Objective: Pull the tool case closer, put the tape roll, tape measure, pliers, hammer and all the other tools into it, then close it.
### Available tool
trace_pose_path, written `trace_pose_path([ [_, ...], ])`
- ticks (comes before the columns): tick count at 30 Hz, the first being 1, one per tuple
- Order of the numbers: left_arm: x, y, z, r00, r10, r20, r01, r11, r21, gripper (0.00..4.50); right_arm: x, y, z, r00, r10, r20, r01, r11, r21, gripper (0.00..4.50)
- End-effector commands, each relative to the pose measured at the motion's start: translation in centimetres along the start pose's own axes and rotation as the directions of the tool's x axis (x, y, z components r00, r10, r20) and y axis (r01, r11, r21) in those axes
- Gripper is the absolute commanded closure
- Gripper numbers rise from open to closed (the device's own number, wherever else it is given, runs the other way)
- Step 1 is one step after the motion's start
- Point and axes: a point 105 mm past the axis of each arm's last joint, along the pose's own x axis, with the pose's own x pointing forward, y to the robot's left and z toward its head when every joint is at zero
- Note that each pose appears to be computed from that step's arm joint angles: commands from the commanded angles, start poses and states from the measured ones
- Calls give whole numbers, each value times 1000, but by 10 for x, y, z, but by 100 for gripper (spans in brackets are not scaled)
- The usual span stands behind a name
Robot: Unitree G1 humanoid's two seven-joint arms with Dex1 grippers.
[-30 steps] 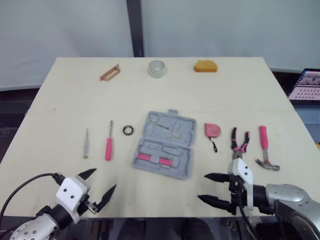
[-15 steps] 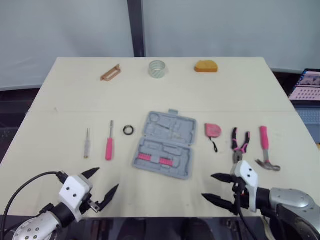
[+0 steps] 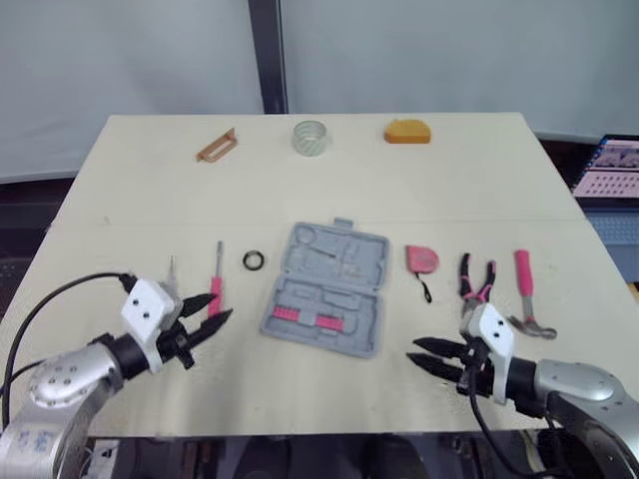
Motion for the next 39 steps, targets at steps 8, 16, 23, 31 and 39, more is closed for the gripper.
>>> trace_pose_path([
  [8, 49, 37, -7, 992, -88, -90, 93, 994, 58, 447, 24, -34, 15, 989, -149, 20, 149, 988, -31, 450],
  [16, 86, 46, -10, 981, -153, -119, 165, 982, 93, 447, 43, -65, 5, 970, -240, -47, 240, 971, -13, 450],
  [23, 109, 48, -13, 977, -174, -122, 186, 978, 96, 447, 58, -75, 6, 968, -245, -44, 245, 969, -10, 450],
  [31, 121, 45, -17, 971, -196, -135, 212, 971, 114, 447, 74, -83, 10, 971, -234, -41, 234, 972, -18, 450],
  [39, 125, 40, -32, 961, -212, -179, 235, 964, 121, 447, 89, -80, 13, 980, -197, -36, 196, 980, -29, 450],
])
